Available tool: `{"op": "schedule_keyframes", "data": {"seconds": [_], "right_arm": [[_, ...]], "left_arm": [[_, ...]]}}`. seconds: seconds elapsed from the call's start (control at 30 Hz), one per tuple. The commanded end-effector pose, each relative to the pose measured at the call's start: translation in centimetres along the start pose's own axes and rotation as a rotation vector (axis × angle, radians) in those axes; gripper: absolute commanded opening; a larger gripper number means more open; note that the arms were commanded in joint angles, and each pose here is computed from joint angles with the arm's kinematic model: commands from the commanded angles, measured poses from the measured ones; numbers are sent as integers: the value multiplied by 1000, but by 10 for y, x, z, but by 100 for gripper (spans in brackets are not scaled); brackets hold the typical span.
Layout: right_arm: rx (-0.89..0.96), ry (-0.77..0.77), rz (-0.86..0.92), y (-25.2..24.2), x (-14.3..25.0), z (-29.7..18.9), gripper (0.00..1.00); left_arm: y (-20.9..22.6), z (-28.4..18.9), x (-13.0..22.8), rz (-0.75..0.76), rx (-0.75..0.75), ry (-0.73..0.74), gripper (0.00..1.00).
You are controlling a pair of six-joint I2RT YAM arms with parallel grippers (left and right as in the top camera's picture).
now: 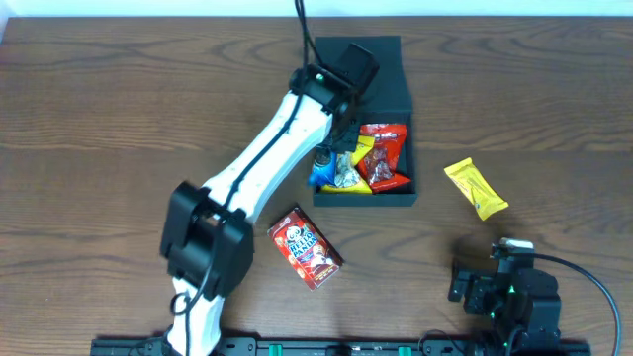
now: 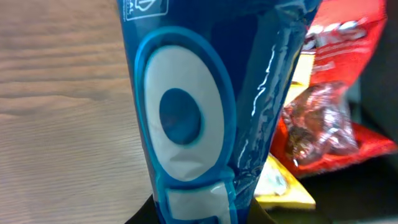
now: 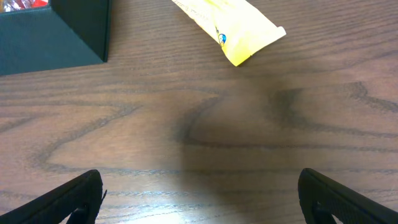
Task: Pack container
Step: 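Carry the Oreo pack into the box's left side and lower it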
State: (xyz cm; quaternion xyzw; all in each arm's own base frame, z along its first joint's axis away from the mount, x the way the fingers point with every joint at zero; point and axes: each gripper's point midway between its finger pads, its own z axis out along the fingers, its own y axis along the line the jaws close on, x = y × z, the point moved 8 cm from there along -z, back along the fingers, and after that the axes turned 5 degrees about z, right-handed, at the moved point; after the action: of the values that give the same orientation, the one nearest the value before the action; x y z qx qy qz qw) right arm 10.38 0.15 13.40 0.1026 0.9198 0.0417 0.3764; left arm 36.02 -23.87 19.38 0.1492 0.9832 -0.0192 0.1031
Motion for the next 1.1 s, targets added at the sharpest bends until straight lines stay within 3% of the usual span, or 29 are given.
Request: {"op": "schedule_keyframes", "data": {"seconds": [0.0, 0.33, 1.07], "right_arm": [[1, 1, -11, -1, 1, 0, 99], [1, 1, -11, -1, 1, 0, 99], [1, 1, -11, -1, 1, 0, 99]], "left_arm": [[-1, 0, -8, -37, 26, -3, 19], [7, 17, -13, -167, 17, 10, 19], [7, 41, -13, -224, 0, 48, 18]]}}
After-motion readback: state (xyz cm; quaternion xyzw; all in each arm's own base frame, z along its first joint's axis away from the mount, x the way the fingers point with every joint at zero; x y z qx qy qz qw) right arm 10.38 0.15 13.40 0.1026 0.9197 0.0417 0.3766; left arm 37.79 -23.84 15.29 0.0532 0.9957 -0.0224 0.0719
